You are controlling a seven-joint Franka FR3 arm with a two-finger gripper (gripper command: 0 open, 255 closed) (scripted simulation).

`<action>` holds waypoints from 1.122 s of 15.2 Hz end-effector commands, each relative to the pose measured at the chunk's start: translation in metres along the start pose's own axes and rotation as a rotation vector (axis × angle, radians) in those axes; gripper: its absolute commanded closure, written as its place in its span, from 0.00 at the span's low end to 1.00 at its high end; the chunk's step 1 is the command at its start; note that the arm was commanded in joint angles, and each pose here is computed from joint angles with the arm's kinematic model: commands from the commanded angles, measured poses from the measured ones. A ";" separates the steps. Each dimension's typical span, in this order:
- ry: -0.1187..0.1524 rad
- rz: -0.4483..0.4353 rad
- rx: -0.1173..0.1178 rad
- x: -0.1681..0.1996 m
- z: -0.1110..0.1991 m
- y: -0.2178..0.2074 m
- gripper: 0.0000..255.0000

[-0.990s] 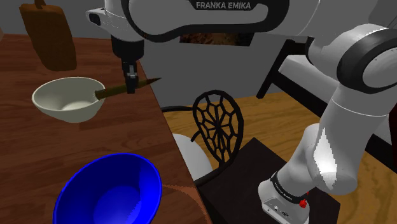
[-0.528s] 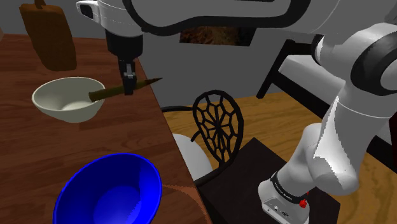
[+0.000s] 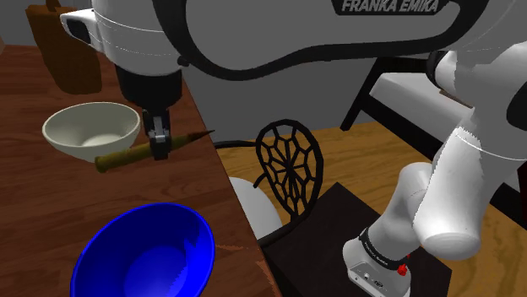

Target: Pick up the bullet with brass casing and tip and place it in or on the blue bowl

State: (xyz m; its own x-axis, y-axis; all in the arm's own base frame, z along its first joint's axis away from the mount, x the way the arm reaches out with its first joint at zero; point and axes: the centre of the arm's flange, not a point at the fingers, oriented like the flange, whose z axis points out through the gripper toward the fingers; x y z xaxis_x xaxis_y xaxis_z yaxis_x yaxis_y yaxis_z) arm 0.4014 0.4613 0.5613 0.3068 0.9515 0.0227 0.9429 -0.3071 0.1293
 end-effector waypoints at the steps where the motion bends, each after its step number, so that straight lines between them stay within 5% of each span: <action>1: 0.000 0.001 0.000 0.005 -0.004 -0.025 1.00; 10: 0.000 0.001 0.000 0.037 -0.022 -0.138 1.00; 17: 0.000 0.001 0.000 0.038 0.009 -0.148 1.00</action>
State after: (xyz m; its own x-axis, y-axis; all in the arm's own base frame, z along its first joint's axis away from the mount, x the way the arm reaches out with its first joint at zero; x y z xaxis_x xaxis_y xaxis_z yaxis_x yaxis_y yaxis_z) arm 0.2741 0.5427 0.5388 0.3079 0.9512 0.0221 0.9425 -0.3081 0.1294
